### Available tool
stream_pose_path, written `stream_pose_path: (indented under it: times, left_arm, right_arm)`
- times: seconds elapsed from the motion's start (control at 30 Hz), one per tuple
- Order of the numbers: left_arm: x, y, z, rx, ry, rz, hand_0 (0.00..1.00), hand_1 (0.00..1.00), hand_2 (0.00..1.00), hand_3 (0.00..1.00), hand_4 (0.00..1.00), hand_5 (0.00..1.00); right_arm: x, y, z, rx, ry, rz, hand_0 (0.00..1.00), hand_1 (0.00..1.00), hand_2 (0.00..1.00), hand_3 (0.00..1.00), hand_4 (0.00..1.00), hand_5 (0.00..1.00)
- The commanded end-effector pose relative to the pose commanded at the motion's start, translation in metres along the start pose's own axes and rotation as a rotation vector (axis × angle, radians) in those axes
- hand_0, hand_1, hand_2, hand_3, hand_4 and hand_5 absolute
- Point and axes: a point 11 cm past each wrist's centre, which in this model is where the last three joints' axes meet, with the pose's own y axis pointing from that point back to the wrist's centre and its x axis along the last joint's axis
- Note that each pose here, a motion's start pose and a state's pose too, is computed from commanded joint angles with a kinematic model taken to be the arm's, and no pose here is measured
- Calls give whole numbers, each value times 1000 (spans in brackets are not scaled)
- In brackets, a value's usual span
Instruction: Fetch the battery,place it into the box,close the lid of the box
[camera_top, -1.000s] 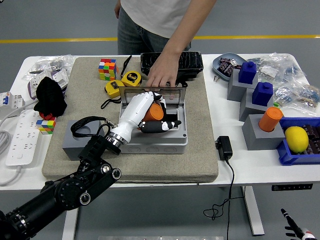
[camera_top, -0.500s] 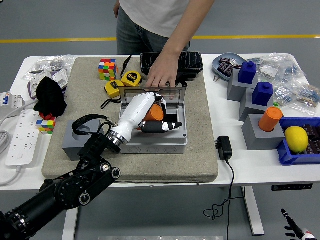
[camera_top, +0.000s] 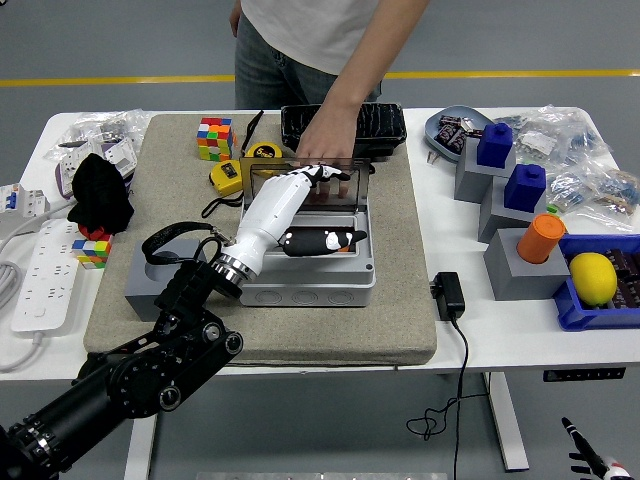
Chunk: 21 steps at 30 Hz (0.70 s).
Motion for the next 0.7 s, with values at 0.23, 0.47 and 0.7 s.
stream_pose_path:
  times: [0.23, 0.47, 0.7]
  left_arm:
    - [9, -5, 29, -83, -5, 40, 842, 962, 815, 695, 998, 566]
    - [24, -12, 58, -174, -28, 79, 833, 961, 817, 694, 998, 580]
    - [36, -20, 66, -197, -106, 111, 862, 980, 830, 708, 998, 613]
  right_arm:
    - [0, 0, 1, -2, 0, 1, 994, 876, 805, 804, 998, 998]
    - [0, 0, 1, -1, 0, -1, 993, 876, 805, 804, 998, 998]
    - [0, 0, 0, 0, -2, 1, 993, 876, 804, 804, 998, 998]
